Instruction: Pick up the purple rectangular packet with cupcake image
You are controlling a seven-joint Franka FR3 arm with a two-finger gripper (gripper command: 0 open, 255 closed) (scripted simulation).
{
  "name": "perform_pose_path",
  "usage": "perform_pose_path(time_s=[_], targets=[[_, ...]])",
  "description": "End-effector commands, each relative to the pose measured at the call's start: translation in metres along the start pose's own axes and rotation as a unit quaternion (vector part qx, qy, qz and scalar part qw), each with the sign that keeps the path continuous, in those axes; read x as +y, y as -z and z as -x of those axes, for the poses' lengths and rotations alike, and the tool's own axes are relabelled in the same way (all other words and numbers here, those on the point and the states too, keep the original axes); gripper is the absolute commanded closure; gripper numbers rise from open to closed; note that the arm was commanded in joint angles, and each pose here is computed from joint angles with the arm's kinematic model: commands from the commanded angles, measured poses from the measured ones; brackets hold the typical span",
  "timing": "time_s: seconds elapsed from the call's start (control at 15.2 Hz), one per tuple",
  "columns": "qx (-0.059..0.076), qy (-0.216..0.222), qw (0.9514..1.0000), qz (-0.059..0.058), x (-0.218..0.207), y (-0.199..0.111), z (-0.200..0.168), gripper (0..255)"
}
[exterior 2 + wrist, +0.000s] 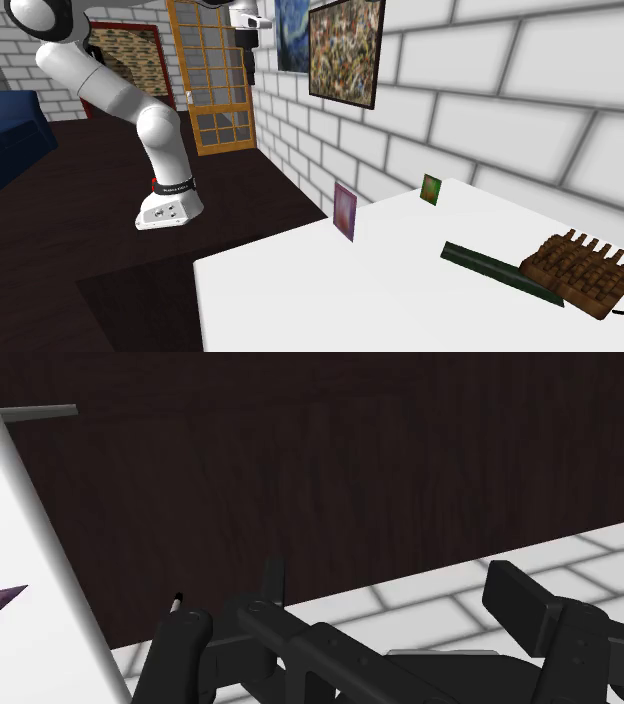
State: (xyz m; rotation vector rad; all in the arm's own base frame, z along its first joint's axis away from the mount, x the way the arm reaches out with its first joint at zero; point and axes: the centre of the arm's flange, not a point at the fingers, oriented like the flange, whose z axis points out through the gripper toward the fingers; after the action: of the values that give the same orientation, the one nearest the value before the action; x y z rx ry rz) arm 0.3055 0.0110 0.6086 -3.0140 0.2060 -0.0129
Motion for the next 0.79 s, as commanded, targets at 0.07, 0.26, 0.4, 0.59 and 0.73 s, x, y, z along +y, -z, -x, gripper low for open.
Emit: perform_pose_path(time_s=[0.07,0.26,0.4,0.59,0.73], targets=[[0.0,-0.016,0.9999,0.001,0.006,-0.005,-0.011,0],[-0.001,-0.063,0.998,0.003,0.025,-0.02,-0.042,0],[-0.002,-0.094,0.9956,0.004,0.039,-0.029,-0.062,0],[-0.003,-0.141,0.9901,0.007,0.063,-0.044,-0.09,0],[-0.003,-0.171,0.9852,0.008,0.081,-0.054,-0.107,0]])
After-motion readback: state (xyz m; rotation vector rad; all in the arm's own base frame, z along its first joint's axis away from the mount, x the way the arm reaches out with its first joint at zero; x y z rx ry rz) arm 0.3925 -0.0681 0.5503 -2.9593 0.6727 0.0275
